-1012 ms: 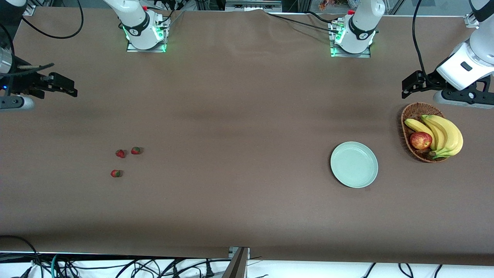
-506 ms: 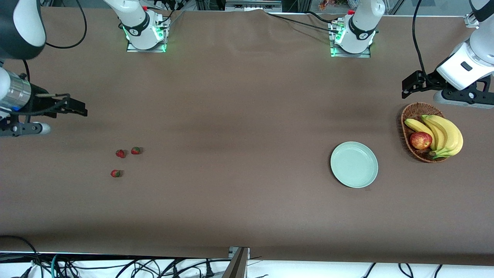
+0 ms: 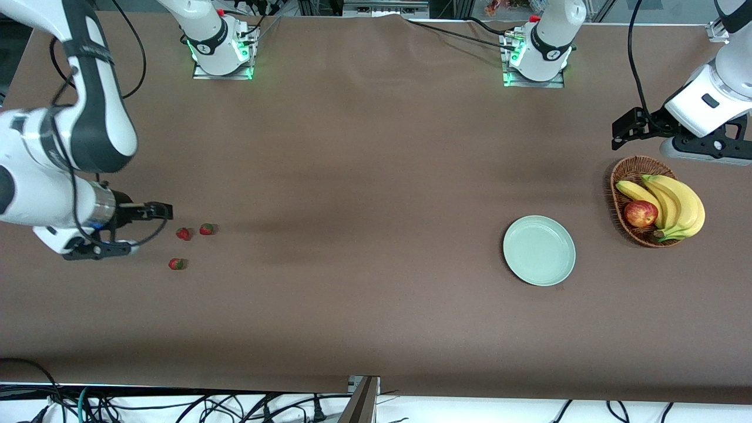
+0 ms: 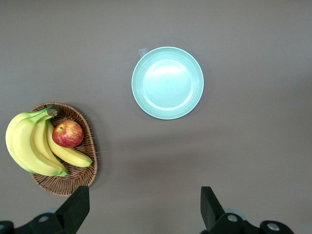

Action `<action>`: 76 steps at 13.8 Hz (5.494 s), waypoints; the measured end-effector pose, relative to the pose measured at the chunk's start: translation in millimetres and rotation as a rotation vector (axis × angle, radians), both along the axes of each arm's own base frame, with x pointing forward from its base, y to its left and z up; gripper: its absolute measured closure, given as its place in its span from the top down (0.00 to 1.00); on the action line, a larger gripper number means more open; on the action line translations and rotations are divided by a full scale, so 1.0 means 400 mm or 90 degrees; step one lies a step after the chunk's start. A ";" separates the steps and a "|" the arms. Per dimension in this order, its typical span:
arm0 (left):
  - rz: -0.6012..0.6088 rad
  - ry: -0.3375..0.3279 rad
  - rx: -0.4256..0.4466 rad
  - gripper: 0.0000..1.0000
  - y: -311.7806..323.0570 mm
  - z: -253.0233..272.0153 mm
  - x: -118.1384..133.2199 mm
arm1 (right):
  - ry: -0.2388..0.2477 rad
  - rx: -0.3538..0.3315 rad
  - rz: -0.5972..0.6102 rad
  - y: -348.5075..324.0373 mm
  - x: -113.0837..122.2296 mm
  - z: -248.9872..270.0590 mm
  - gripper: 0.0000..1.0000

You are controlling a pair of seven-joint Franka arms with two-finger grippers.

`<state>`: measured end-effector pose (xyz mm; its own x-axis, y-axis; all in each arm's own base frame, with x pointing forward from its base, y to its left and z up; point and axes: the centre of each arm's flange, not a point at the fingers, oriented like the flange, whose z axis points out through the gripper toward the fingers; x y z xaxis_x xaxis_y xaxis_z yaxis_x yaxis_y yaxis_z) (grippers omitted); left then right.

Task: Collect all strawberries into plate
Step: 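Reach the right gripper down to the strawberries and grasp one, then carry the strawberry to mid-table and release it with the right gripper, then grasp the strawberry with the left gripper while the right gripper grasps another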

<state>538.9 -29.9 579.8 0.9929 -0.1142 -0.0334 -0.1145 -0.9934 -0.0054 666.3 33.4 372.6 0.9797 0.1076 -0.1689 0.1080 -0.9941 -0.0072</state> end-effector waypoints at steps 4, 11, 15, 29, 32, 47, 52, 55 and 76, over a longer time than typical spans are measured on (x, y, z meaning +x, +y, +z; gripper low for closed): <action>0.000 0.000 0.000 1.00 0.000 0.000 0.000 | -0.007 0.006 0.009 0.029 0.019 -0.218 1.00; 0.000 0.001 0.000 1.00 0.000 0.000 0.000 | -0.044 0.012 0.011 0.032 -0.042 -0.406 1.00; 0.000 0.001 0.000 1.00 0.000 0.000 0.000 | -0.029 0.012 0.012 0.032 -0.081 -0.455 1.00; 0.000 0.002 0.000 1.00 0.000 -0.001 0.000 | -0.011 0.010 0.012 0.029 -0.108 -0.481 0.37; 0.000 0.003 0.000 1.00 0.000 -0.001 -0.001 | -0.028 0.017 0.016 0.049 -0.093 -0.465 0.37; 0.000 0.005 0.000 1.00 0.000 -0.002 -0.001 | -0.127 0.148 -0.237 1.198 -0.268 -0.412 0.37; 0.000 0.005 0.000 1.00 0.001 -0.002 -0.001 | -0.128 0.158 -0.226 1.278 -0.336 -0.447 0.37; 0.000 0.005 0.000 1.00 0.000 -0.002 -0.001 | -0.134 0.156 -0.230 1.267 -0.322 -0.444 0.48; -0.155 0.122 -0.094 1.00 -0.525 -0.611 0.097 | 0.056 -0.036 -0.039 0.027 0.087 -0.274 1.00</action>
<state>577.7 -240.1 335.5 0.9134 -0.3639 -0.1822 -0.3328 -0.9256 0.1806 701.0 44.2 263.1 0.9654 0.0352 -0.2584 0.0479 -0.9979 0.0431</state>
